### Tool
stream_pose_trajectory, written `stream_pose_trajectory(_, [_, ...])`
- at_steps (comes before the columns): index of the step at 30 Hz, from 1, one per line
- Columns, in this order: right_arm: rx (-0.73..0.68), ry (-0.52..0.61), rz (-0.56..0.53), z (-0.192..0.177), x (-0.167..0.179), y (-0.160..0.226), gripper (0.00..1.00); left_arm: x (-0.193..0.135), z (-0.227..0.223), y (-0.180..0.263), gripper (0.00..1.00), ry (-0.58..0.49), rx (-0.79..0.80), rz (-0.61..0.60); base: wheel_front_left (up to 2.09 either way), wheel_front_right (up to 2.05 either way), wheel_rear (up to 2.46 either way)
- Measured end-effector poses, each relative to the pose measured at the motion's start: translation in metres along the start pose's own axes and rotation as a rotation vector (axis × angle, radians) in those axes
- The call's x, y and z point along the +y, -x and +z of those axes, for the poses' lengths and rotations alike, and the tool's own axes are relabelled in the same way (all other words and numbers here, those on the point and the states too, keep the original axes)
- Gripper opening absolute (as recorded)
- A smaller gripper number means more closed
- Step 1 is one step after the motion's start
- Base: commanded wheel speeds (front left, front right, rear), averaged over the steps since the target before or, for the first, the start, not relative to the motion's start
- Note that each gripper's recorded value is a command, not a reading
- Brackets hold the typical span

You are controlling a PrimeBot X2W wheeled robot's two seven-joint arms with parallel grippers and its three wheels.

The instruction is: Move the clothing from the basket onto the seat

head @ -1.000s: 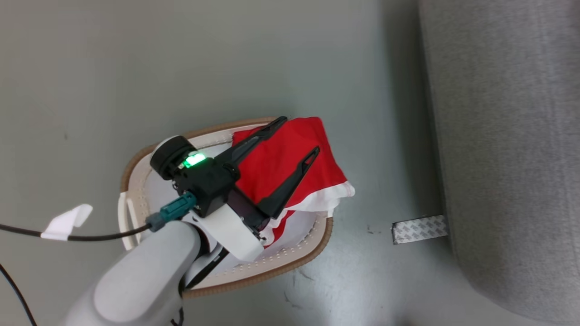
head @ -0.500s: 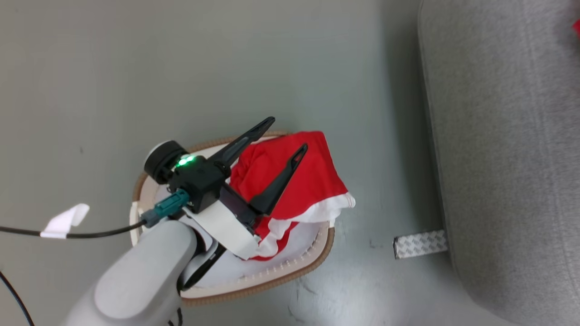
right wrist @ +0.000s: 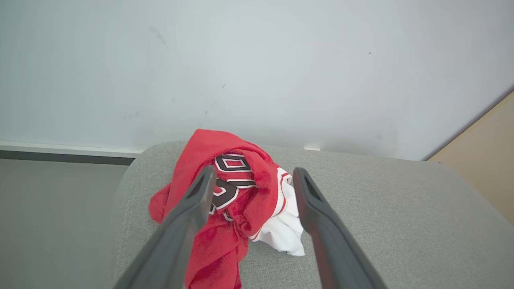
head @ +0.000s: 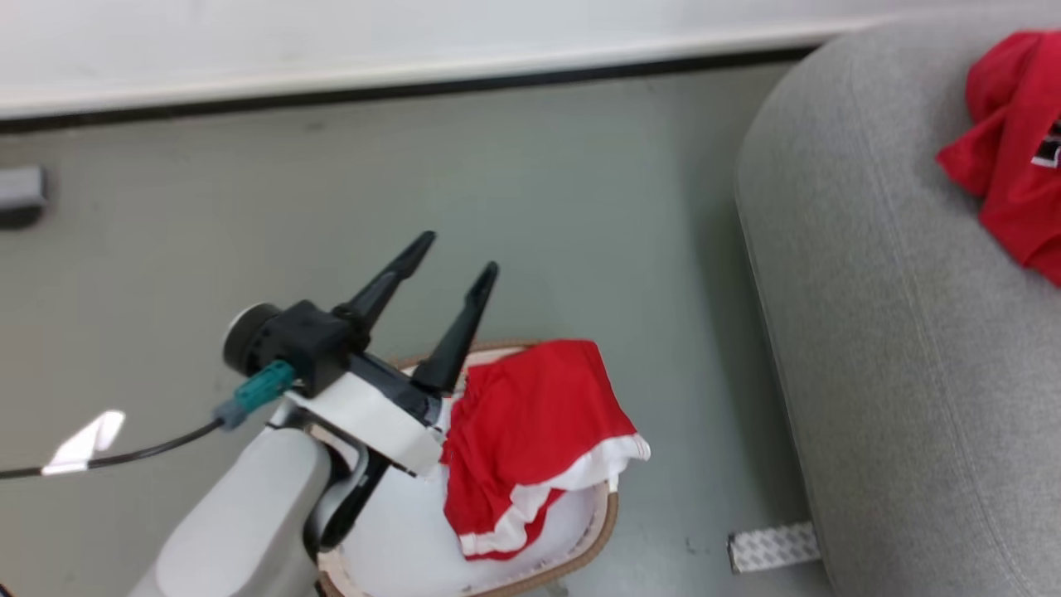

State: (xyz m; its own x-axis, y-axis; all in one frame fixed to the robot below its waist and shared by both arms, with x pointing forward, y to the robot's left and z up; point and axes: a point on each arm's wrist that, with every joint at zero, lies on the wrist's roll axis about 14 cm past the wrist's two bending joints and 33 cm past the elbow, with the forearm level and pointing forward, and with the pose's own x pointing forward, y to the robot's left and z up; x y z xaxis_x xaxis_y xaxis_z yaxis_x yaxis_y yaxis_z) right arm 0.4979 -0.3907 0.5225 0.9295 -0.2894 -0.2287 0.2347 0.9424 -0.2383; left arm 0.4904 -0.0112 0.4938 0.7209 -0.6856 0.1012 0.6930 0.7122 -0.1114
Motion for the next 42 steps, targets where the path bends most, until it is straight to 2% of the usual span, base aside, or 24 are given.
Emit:
stream_pose_trajectory(5, [-0.18, -0.05, 0.086, 0.039, 0.032, 0.017, 1.0, 0.023, 0.029, 0.018, 1.0, -0.036, -0.046, 0.104, 0.0, 0.0, 0.0])
stream_pose_trajectory(16, [-0.439, -0.227, 0.294, 0.073, 0.125, 0.071, 1.0, 0.071, 0.062, 0.084, 1.0, -0.08, -0.089, 0.375, 0.0, 0.0, 0.0])
stream_pose_trajectory(28, [-0.468, -0.341, 0.463, 0.047, 0.202, 0.145, 1.0, 0.081, 0.077, 0.158, 1.0, -0.114, -0.121, 0.592, 0.0, 0.0, 0.0])
stream_pose_trajectory(33, [-0.421, -0.357, 0.477, 0.025, 0.209, 0.166, 1.0, 0.073, 0.073, 0.184, 1.0, -0.111, -0.122, 0.647, 0.0, 0.0, 0.0])
stream_pose_trajectory(42, [-0.418, -0.409, 0.414, 0.018, 0.192, 0.178, 1.0, 0.057, 0.06, 0.19, 1.0, -0.122, -0.092, 0.629, 0.0, 0.0, 0.0])
